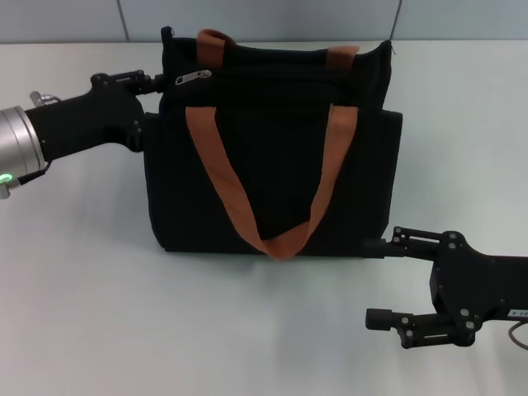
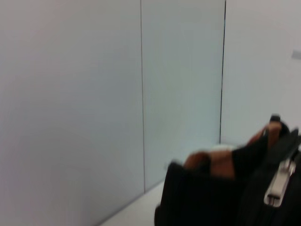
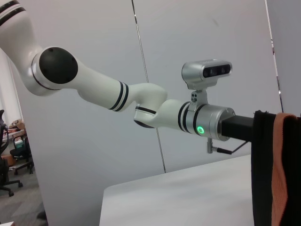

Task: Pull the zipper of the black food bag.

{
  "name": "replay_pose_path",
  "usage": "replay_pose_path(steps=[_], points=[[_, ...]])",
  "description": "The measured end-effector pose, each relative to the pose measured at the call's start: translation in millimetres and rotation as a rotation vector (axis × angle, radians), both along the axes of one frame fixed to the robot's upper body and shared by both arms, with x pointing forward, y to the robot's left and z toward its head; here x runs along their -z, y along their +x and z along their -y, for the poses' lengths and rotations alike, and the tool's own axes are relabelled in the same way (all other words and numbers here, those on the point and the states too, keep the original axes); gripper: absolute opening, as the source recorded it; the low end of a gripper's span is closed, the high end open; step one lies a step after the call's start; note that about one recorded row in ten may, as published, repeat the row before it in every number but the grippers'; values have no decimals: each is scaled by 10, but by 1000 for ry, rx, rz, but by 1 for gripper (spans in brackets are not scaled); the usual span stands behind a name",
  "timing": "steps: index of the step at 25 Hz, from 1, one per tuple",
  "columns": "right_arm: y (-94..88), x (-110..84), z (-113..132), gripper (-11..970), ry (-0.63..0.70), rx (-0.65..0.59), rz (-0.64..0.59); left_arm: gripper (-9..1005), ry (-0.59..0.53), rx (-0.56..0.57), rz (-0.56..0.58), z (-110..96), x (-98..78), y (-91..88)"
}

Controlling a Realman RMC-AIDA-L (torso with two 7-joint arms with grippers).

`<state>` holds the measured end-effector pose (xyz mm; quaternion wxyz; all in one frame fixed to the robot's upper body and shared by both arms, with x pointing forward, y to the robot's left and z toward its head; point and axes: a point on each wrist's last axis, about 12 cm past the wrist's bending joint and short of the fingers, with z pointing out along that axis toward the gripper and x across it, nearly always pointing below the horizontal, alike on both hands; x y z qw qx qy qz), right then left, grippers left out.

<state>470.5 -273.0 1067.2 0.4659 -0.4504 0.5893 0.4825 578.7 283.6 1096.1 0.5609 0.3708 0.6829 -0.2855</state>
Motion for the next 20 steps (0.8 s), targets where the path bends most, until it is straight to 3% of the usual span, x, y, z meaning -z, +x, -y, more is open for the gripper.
replay_pose_path(steps=[5,10,20], points=[[14,-10,1,812,-2,-3,3,543,-47,-25,19,-19,-26,-16],[19,-13,1,812,-1,-1,5,299,-115,21,47,-21,-72,-120],[45,-48,4,812,21,13,16,48,-146,75,53,9,-121,-163]])
